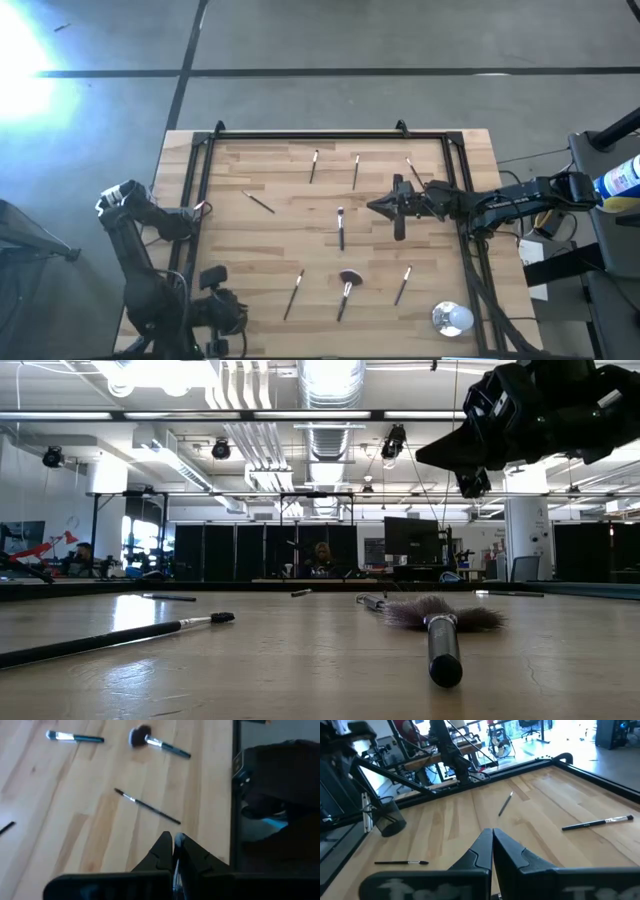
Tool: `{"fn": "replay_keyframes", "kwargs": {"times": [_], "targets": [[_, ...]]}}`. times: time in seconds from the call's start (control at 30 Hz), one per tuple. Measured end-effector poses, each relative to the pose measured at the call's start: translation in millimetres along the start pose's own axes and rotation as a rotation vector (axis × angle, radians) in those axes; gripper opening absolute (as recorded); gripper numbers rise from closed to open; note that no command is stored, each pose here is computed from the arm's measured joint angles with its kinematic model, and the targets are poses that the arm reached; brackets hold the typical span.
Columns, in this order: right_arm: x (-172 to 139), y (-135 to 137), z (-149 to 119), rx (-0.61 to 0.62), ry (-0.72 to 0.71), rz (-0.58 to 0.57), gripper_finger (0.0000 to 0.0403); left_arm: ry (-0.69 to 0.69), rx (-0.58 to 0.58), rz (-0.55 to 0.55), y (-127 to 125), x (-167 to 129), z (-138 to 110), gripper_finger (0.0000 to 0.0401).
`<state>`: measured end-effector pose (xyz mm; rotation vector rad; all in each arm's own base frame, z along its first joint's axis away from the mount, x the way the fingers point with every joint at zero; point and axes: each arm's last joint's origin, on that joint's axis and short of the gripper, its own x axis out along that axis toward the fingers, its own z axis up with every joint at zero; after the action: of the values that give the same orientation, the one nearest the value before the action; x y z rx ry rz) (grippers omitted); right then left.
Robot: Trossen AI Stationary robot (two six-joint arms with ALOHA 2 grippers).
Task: Pick & Place Makeup Brushes
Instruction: Put the black eyeshadow brush into the makeup holder
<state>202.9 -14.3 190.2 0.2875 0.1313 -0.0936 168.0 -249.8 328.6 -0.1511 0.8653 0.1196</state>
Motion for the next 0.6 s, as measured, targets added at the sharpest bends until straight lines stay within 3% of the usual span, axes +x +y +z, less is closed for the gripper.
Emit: {"fn": "replay_keyframes", "kwargs": {"times": [0.33, 0.6], "targets": [[0, 0, -2, -0.003, 0.015, -0.004, 0.0008, 0.097, -0.005, 0.08, 2, 27, -41, 0.0007], [0, -1, -2, -0.006, 0.017, -0.005, 0.0008, 0.093, 0.0, 0.109, 10, 21, -44, 0.0007]]}}
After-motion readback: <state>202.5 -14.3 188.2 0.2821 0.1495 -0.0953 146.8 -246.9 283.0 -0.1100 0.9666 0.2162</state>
